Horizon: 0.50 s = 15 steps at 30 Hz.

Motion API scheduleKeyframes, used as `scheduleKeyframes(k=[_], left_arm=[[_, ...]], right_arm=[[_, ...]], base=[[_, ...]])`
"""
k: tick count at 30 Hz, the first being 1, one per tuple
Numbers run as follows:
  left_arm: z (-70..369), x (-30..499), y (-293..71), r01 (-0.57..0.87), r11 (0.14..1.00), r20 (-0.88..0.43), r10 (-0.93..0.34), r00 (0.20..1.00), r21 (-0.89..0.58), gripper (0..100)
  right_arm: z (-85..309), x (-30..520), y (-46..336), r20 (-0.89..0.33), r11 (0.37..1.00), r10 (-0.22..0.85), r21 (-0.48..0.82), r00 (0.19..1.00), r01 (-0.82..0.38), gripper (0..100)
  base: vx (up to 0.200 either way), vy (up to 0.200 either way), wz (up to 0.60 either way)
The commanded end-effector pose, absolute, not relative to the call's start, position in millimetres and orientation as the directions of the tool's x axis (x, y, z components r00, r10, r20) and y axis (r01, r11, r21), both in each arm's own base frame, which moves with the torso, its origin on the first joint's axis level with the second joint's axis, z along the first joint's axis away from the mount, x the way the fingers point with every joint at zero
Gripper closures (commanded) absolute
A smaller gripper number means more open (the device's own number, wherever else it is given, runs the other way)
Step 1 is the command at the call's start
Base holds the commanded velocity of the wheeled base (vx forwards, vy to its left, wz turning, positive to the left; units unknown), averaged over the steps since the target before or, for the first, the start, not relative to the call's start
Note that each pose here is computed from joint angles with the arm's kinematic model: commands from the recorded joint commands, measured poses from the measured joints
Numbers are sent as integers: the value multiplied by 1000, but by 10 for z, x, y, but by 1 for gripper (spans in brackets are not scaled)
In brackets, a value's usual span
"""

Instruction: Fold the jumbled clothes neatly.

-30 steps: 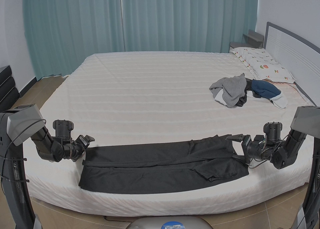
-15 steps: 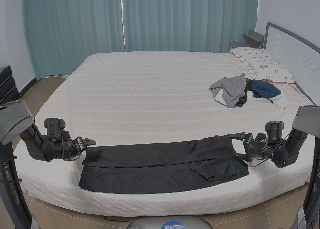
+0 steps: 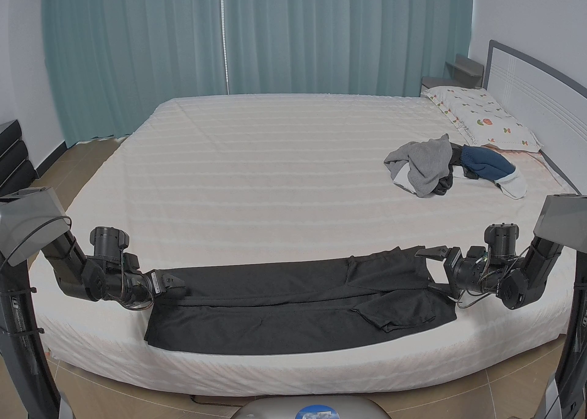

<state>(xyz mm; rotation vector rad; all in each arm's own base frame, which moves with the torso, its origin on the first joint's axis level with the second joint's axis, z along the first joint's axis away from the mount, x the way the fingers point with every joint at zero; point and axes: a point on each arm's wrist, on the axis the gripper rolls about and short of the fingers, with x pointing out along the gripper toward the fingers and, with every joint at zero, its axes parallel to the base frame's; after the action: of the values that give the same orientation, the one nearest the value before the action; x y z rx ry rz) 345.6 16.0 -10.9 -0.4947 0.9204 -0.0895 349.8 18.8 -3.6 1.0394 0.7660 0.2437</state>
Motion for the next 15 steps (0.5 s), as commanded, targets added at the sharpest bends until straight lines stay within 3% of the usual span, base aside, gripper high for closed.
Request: scheduleKeyframes(k=[1, 11, 12, 15], left_arm=[[-184, 3456, 167, -145, 884, -753, -281, 595, -444, 0], [-206, 3440, 160, -126, 891, -748, -281, 601, -436, 0], [-207, 3437, 160, -124, 891, -745, -281, 605, -437, 100], [-213, 3421, 154, -118, 892, -739, -281, 612, -437, 100]], right_arm=[[-47, 3498, 190, -456, 509, 524, 845, 719, 165, 0], [-52, 3498, 195, -457, 509, 525, 845, 718, 165, 0], [-52, 3498, 195, -457, 509, 525, 845, 718, 165, 0], [-52, 3498, 195, -457, 509, 525, 845, 718, 165, 0]], base=[[0, 0, 0], [0, 0, 0], [0, 0, 0], [0, 0, 0]])
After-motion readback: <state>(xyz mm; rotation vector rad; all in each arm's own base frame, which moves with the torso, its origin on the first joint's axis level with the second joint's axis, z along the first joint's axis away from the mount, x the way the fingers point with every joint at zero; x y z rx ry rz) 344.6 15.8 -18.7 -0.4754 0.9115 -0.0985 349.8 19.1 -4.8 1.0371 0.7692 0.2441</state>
